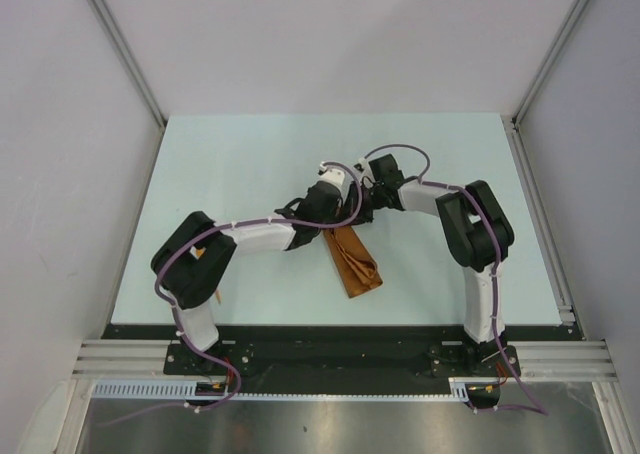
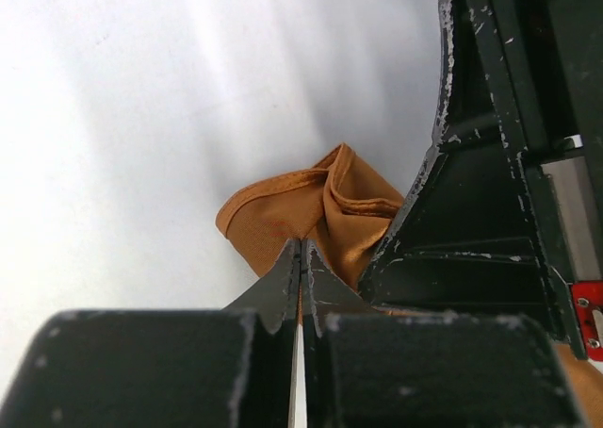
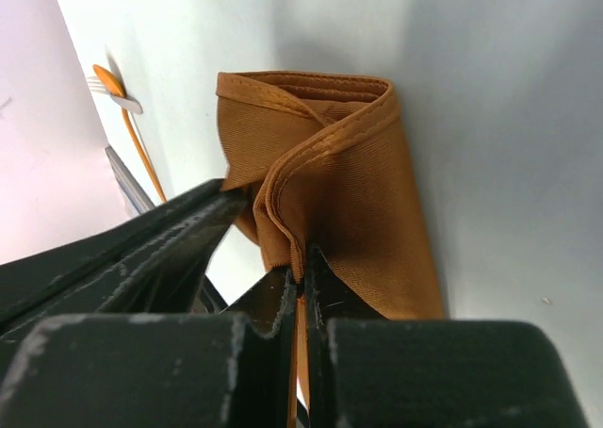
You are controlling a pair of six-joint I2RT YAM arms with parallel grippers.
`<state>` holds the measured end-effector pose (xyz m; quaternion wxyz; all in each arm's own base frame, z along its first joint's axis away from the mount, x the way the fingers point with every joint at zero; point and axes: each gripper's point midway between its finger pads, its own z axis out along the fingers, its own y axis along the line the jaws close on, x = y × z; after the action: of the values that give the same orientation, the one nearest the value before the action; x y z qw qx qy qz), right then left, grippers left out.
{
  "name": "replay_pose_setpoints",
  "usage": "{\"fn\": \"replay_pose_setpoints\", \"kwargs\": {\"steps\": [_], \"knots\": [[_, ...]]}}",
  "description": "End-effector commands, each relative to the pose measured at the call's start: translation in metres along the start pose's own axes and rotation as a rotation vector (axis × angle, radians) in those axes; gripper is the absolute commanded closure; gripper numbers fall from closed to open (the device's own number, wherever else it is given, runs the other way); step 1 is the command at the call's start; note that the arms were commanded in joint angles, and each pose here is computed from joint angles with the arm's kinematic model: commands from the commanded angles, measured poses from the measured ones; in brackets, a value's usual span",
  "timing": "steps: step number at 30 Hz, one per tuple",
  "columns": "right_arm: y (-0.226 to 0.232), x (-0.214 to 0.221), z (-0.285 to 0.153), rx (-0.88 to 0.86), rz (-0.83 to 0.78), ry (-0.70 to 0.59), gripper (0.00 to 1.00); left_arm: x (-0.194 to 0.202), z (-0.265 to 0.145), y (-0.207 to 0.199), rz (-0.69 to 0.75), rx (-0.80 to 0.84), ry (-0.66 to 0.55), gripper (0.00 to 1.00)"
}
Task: Fold the napkin into a case and place the utensils inside
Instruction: Grasp the top corner of the smaller rectangle folded napkin from the folded napkin.
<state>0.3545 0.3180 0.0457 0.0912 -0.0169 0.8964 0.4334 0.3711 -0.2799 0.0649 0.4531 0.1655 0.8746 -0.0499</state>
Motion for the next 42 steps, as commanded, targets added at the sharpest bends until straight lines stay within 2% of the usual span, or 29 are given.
{"fn": "replay_pose_setpoints", "kwargs": {"steps": [1,6,10,12,13,18,19,24,31,37,42], "knots": [[0.017,0.001,0.013,-0.062,0.015,0.019,1.0,-0.02,-0.005,-0.009,-0.12,0.068,-0.077,1.0],[0.03,-0.001,0.024,-0.103,0.055,0.017,1.0,-0.015,-0.005,-0.007,-0.132,0.069,-0.07,1.0],[0.033,-0.008,0.027,-0.138,0.02,0.002,0.98,-0.014,-0.008,-0.005,-0.146,0.063,-0.077,1.0],[0.028,-0.012,0.022,-0.106,-0.013,-0.033,0.93,-0.016,-0.011,-0.002,-0.161,0.055,-0.087,1.0],[0.027,-0.012,0.018,-0.102,-0.031,-0.045,0.84,-0.017,-0.012,-0.002,-0.167,0.056,-0.09,1.0],[0.026,-0.013,0.007,-0.133,-0.057,-0.059,0.78,-0.01,-0.013,-0.003,-0.212,0.061,-0.076,1.0],[0.024,-0.012,0.005,-0.132,-0.053,-0.066,0.72,-0.008,-0.013,-0.003,-0.225,0.058,-0.073,1.0],[0.028,-0.01,-0.008,-0.202,-0.042,-0.11,0.59,-0.003,-0.016,-0.002,-0.262,0.059,-0.071,1.0],[0.037,-0.011,-0.015,-0.269,-0.042,-0.144,0.55,0.0,-0.015,-0.004,-0.278,0.066,-0.064,1.0],[0.043,-0.017,-0.024,-0.337,-0.032,-0.165,0.56,0.003,-0.015,-0.002,-0.279,0.062,-0.056,1.0],[0.042,-0.022,-0.03,-0.359,-0.021,-0.173,0.51,0.003,-0.014,0.0,-0.286,0.062,-0.055,1.0]]}}
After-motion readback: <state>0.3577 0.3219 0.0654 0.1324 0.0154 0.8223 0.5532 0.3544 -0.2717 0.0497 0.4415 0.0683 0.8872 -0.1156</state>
